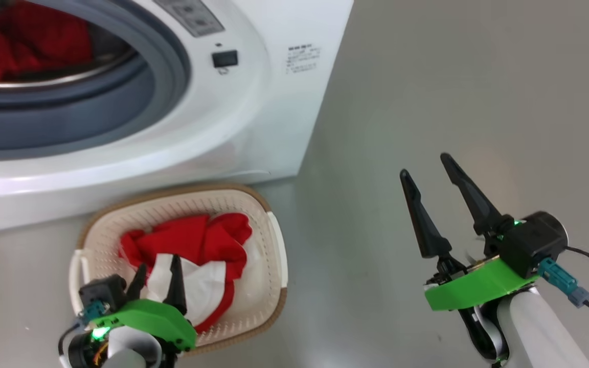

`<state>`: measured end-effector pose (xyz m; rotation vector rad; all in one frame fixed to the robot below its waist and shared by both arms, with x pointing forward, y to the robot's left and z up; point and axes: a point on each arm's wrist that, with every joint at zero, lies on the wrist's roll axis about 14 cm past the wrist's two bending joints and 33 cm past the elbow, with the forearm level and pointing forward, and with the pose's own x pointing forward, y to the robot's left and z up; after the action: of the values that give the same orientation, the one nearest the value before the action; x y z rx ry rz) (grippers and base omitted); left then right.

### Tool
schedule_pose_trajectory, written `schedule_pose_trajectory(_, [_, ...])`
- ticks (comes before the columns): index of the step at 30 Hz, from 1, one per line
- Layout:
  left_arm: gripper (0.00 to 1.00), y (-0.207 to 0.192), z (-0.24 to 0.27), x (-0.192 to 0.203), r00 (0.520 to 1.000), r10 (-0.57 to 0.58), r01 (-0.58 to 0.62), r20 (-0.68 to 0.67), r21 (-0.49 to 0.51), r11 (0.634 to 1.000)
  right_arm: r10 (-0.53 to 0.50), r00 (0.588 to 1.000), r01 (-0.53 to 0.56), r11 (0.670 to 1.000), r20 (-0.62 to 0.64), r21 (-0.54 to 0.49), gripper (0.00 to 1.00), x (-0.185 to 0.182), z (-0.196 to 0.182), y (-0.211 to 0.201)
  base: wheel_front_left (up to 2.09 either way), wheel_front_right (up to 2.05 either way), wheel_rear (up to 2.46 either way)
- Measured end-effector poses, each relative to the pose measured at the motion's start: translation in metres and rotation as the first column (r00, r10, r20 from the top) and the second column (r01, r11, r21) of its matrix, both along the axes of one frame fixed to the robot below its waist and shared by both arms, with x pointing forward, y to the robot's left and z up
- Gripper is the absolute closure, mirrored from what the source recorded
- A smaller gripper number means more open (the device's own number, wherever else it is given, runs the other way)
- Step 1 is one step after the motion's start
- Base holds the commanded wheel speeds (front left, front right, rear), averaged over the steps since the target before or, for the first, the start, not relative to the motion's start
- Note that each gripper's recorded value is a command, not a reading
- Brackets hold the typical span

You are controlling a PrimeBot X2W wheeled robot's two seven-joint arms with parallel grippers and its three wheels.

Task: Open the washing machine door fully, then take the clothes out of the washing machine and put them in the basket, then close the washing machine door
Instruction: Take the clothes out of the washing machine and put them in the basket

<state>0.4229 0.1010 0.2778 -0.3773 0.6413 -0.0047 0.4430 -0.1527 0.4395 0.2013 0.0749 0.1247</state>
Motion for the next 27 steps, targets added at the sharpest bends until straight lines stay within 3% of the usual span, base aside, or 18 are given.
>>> schedule_pose_trajectory(11, [0.0, 0.015, 0.082, 0.002, 0.968, 0.019, -0.026, 0.252, 0.027, 0.999, 0.016, 1.0, -0.016, 1.0, 0.025, 0.007, 0.0, -0.018, 0.016, 0.008, 0.0, 0.0, 0.0])
schedule_pose_trajectory(27, [0.0, 0.032, 0.197, -0.015, 0.818, -0.011, -0.067, 0.574, 0.115, 0.991, 0.056, 0.995, -0.057, 0.998, 0.078, 0.013, 0.0, -0.041, 0.04, 0.023, 0.0, 0.0, 0.0])
